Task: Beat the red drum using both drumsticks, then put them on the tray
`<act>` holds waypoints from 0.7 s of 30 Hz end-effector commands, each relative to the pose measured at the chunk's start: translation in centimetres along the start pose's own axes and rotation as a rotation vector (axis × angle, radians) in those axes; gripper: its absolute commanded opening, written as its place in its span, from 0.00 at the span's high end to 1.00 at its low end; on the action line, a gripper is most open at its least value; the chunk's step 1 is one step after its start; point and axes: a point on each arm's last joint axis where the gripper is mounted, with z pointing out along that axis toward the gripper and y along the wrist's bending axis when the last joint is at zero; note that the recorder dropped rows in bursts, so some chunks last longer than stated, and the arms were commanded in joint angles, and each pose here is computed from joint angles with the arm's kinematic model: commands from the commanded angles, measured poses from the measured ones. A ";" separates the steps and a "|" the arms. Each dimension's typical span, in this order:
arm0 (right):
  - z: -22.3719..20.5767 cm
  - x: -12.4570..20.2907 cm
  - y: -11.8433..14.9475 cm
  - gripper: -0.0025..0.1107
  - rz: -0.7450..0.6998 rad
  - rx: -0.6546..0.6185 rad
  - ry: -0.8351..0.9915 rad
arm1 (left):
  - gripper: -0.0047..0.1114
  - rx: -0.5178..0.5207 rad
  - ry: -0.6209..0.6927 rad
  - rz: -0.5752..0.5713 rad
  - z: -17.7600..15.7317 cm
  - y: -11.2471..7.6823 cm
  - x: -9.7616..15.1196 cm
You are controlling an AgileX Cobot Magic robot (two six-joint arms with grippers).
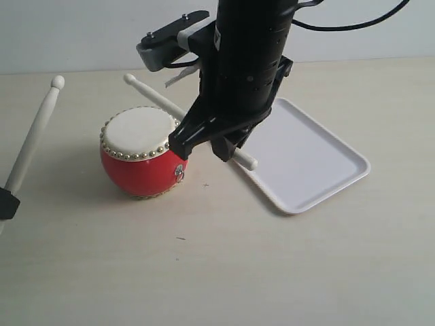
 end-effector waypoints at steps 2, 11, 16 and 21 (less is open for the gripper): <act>0.6 -0.2 -0.1 0.98 -0.005 0.002 0.013 | 0.96 0.006 -0.009 0.004 0.0 -0.1 -0.1; 2.2 0.2 0.4 0.98 0.018 -0.057 0.064 | 0.96 0.007 -0.003 0.005 0.0 -0.1 -0.1; 2.8 0.4 0.1 0.98 -0.003 -0.027 0.086 | 0.96 0.008 0.001 0.005 0.0 -0.1 0.0; -0.6 0.2 0.0 0.98 -0.009 -0.007 -0.019 | 0.96 0.007 -0.001 0.005 0.0 -0.1 -0.1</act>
